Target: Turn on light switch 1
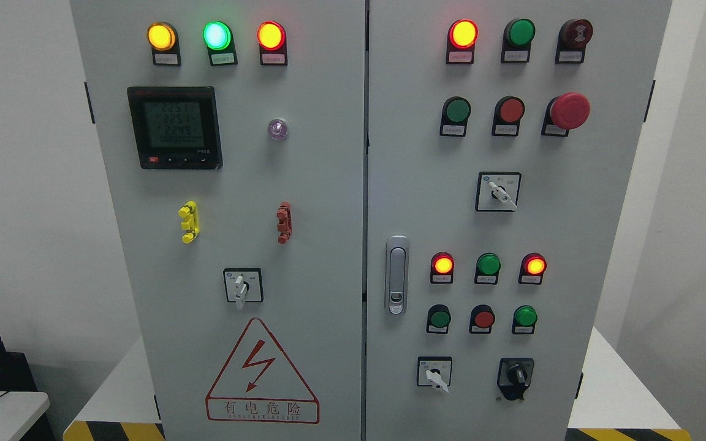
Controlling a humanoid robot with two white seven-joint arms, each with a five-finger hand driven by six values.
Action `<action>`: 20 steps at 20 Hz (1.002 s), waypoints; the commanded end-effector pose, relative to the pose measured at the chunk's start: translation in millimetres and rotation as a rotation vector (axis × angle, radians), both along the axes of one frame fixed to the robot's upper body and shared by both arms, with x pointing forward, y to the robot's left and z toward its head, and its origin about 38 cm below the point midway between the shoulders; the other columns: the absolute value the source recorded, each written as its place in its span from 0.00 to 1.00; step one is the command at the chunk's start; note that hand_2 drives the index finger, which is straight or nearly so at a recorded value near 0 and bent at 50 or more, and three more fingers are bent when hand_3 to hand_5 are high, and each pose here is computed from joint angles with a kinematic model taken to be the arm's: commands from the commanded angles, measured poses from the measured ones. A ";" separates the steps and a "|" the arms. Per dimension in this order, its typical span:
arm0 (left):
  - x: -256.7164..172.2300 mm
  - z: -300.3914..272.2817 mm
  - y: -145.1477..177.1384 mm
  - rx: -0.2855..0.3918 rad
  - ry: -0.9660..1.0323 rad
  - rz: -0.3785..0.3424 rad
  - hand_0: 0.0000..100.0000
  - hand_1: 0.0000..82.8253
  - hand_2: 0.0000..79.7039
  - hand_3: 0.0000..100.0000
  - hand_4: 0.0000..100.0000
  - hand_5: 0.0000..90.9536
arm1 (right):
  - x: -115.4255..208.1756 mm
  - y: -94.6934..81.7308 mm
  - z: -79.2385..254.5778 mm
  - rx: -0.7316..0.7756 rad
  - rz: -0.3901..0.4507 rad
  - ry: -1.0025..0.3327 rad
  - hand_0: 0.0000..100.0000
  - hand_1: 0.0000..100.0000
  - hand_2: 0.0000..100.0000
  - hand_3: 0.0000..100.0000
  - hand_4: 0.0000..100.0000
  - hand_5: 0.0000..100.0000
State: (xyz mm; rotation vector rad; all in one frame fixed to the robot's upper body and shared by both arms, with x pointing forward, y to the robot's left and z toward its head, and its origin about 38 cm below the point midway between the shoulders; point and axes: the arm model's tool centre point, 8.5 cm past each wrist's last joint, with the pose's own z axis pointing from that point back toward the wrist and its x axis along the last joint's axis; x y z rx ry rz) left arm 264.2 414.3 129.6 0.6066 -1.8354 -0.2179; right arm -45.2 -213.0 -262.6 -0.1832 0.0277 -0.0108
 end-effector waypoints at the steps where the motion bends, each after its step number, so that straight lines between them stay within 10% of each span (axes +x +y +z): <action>1: 50.8 47.0 -72.3 -0.011 -0.128 -0.169 0.05 0.58 0.62 0.84 0.86 0.70 | 0.5 0.6 0.0 0.003 0.027 0.000 0.12 0.39 0.00 0.00 0.00 0.00; 7: 76.2 51.5 -127.9 -0.073 -0.134 -0.262 0.04 0.61 0.64 0.89 0.91 0.79 | 0.5 0.6 0.0 0.003 0.027 0.000 0.12 0.39 0.00 0.00 0.00 0.00; 20: 122.1 91.5 -191.3 -0.048 -0.137 -0.173 0.07 0.64 0.66 0.95 0.94 0.84 | 0.5 0.6 0.0 0.003 0.027 0.000 0.12 0.39 0.00 0.00 0.00 0.00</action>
